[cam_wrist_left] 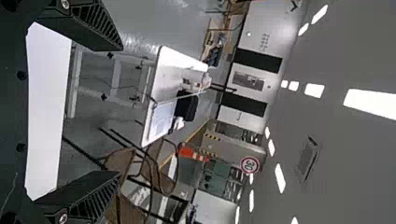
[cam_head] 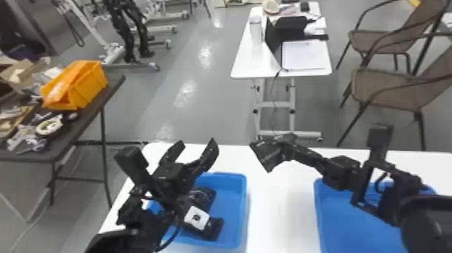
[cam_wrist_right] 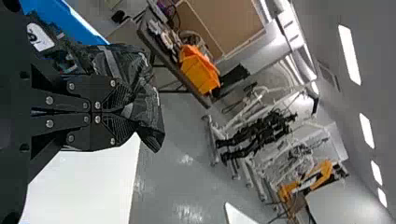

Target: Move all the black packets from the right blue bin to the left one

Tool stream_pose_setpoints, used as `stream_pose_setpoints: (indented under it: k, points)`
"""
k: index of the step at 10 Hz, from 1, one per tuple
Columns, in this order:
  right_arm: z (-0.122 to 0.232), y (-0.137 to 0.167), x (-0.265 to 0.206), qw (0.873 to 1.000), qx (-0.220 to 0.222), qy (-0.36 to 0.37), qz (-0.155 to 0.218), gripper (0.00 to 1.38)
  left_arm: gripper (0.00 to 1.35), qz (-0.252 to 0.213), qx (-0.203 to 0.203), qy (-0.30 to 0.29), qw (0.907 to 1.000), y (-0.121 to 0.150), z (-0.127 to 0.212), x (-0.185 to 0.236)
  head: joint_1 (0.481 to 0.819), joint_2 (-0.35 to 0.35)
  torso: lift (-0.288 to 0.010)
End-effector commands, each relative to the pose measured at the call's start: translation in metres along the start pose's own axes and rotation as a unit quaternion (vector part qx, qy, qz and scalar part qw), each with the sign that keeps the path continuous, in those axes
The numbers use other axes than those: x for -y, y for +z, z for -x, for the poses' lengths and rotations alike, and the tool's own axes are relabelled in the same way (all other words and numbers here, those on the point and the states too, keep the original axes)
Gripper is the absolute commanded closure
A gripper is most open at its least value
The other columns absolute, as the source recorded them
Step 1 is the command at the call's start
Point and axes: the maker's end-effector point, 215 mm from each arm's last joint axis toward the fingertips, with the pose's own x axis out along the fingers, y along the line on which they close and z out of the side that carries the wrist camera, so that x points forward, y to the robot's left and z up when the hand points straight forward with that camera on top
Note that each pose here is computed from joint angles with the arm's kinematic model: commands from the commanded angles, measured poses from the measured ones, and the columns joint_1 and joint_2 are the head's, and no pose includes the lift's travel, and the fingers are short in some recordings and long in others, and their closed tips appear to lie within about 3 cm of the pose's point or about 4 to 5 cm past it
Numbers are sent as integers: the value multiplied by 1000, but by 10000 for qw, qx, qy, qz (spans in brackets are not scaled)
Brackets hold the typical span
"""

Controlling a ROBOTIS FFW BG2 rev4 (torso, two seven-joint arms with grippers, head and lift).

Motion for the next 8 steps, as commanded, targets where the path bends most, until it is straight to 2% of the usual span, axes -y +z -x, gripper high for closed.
stream_pose_setpoints:
  k: [1, 2, 3, 6, 7, 8]
  points:
    - [-26, 11, -19, 9994, 25, 298, 156, 1280, 71, 639, -234, -367, 9970, -11, -13, 31, 695, 237, 0]
    - [-38, 17, -33, 9986, 35, 491, 207, 1280, 71, 897, -413, -573, 9935, -19, -19, 49, 695, 234, 0]
    - [-49, 25, -51, 9972, 44, 702, 267, 1280, 71, 946, -498, -748, 9915, -22, -24, 59, 695, 226, 0]
    - [-79, 21, -101, 9909, -155, 1285, 375, 1280, 84, 1121, -461, -981, 9878, -18, -33, 75, 695, 247, 0]
    - [-81, 19, -106, 9899, -196, 1345, 394, 1280, 348, 1211, -491, -1000, 9864, -22, -32, 76, 695, 255, 0]
    - [-81, 17, -104, 9902, -196, 1329, 385, 1280, 1319, 1211, -466, -941, 9871, -22, -31, 73, 695, 267, 0]
